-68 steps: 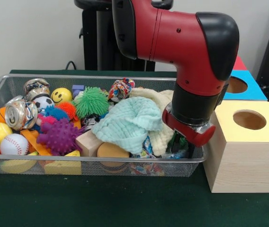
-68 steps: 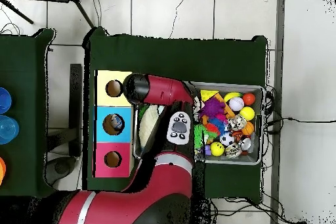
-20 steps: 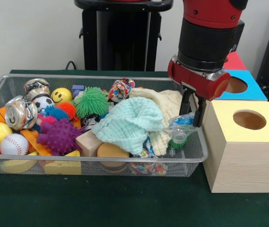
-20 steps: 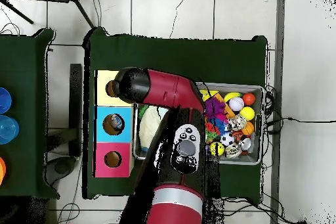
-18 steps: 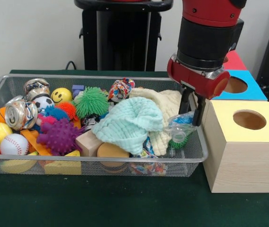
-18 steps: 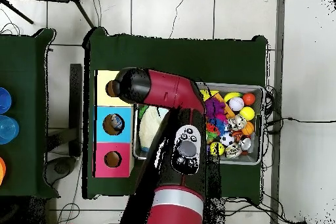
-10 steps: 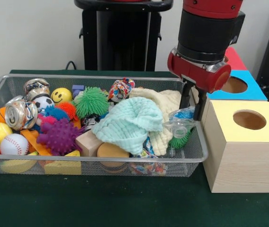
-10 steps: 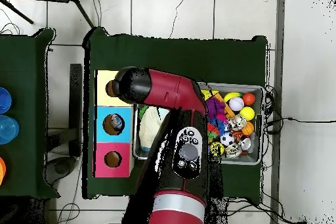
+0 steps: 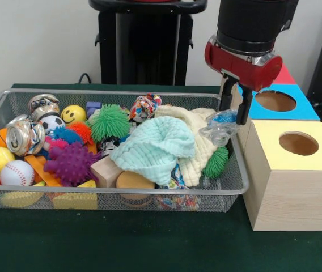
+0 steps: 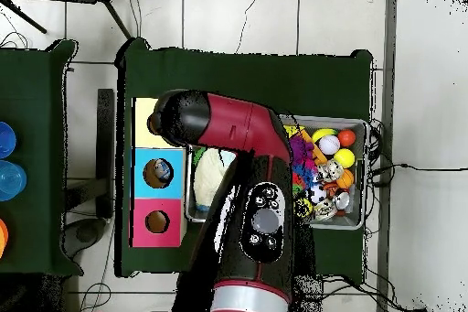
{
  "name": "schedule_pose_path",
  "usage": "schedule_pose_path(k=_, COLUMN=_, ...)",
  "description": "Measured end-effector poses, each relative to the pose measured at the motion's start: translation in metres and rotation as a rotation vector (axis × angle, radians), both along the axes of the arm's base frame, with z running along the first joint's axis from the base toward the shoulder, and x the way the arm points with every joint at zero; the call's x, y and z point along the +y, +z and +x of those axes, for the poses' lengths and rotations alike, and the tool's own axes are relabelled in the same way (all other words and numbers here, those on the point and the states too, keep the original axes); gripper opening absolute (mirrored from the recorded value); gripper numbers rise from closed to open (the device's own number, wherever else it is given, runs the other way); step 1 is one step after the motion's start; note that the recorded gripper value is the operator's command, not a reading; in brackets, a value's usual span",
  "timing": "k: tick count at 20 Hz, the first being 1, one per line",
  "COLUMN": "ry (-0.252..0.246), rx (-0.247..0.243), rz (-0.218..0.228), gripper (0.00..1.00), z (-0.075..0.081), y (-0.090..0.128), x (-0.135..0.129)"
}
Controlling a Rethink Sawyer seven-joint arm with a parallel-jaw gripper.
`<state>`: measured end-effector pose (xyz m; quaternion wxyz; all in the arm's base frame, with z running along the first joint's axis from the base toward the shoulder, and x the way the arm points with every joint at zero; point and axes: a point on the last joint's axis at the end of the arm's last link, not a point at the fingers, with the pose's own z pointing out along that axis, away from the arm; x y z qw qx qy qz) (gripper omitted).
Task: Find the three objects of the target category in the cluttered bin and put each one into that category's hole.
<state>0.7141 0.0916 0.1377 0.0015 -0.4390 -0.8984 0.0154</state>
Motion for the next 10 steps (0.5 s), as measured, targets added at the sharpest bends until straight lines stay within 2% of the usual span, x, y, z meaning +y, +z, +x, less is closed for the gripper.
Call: schedule_pose_path(k=10, ry=-0.002, rx=0.034, rz=0.018, gripper=0.0, z=-0.003, y=0.028, x=0.002)
